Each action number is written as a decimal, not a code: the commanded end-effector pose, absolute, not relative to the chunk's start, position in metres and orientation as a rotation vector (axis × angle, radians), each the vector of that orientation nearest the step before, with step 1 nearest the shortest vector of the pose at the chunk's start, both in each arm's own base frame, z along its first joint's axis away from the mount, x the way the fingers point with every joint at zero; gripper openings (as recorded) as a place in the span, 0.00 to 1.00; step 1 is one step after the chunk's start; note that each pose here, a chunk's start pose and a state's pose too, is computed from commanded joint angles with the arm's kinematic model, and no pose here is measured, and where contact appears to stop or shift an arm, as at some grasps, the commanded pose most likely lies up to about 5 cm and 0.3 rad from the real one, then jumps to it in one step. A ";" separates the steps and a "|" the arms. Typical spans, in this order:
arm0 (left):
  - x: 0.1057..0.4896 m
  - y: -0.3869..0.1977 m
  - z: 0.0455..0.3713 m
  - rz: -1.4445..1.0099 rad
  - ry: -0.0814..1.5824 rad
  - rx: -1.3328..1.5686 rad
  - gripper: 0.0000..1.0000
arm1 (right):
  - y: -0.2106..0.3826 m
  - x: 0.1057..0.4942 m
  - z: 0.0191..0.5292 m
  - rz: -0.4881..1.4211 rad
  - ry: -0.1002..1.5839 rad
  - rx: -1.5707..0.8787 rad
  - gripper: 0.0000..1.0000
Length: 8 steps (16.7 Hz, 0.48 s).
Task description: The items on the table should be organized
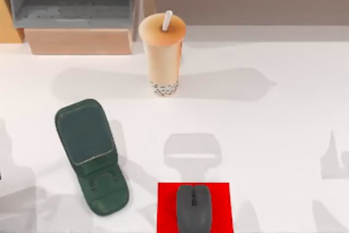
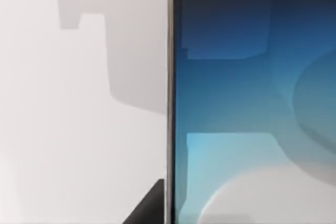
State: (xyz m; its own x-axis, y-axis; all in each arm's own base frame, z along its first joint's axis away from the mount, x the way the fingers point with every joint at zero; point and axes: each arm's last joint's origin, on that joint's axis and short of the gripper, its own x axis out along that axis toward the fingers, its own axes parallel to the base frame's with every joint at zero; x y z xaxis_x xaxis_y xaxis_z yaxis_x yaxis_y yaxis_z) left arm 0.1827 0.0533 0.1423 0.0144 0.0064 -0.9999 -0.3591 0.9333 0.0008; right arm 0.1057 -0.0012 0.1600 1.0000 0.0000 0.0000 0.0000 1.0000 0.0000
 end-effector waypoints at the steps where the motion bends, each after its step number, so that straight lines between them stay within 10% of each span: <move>1: 0.183 0.052 0.144 0.292 1.533 -0.283 0.00 | -0.001 0.106 0.160 0.000 0.000 0.000 1.00; 8: 0.176 -0.011 0.167 0.362 1.539 -0.220 0.00 | -0.001 0.106 0.160 0.000 0.000 0.000 1.00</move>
